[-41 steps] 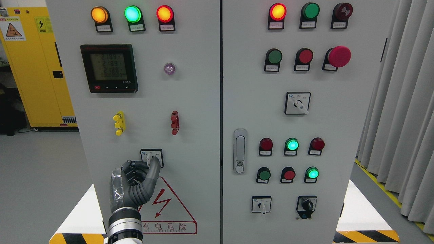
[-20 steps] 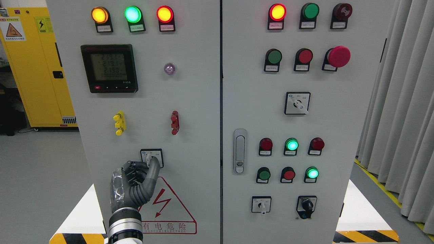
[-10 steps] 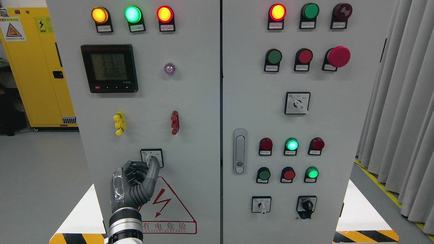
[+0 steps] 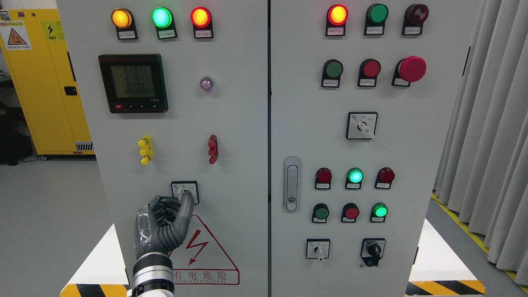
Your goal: Turn on light switch 1
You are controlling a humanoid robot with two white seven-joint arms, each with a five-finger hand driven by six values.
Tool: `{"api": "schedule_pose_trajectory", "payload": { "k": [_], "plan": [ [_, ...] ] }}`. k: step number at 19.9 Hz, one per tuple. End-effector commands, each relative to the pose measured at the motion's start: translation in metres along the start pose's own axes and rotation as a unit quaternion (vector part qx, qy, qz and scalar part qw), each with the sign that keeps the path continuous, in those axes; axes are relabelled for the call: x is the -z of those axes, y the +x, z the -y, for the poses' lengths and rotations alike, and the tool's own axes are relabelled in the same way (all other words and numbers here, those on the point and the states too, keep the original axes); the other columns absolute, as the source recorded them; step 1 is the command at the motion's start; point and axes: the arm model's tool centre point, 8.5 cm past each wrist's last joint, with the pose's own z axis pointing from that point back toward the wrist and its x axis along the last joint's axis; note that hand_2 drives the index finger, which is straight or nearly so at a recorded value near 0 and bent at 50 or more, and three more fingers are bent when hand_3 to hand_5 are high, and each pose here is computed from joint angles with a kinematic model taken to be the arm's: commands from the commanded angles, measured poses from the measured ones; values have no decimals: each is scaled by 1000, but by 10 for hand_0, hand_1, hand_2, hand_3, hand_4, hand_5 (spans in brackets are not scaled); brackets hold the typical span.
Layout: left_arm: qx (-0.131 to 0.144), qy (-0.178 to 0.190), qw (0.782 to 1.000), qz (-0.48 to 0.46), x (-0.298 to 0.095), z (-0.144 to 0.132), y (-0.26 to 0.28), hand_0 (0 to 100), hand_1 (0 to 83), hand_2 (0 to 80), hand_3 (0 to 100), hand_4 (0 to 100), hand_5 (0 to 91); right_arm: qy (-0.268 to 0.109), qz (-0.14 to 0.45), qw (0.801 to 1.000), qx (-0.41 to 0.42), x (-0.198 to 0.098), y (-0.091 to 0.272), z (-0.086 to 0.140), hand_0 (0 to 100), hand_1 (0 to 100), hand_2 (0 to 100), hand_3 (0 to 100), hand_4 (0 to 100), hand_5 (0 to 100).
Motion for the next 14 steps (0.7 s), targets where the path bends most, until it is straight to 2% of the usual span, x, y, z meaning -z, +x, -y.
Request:
{"api": "schedule_pose_trajectory", "payload": {
  "k": [1, 14],
  "plan": [
    [0, -1, 1000, 0, 0, 0, 0, 577, 553, 637, 902, 920, 850, -1, -4, 1000, 14, 0, -1, 0, 0, 500, 40, 0, 0, 0],
    [-1, -2, 1000, 1, 0, 1, 1, 625, 542, 636, 905, 921, 850, -1, -4, 1000, 14, 0, -1, 0, 0, 500, 40, 0, 0, 0]
  ]
}}
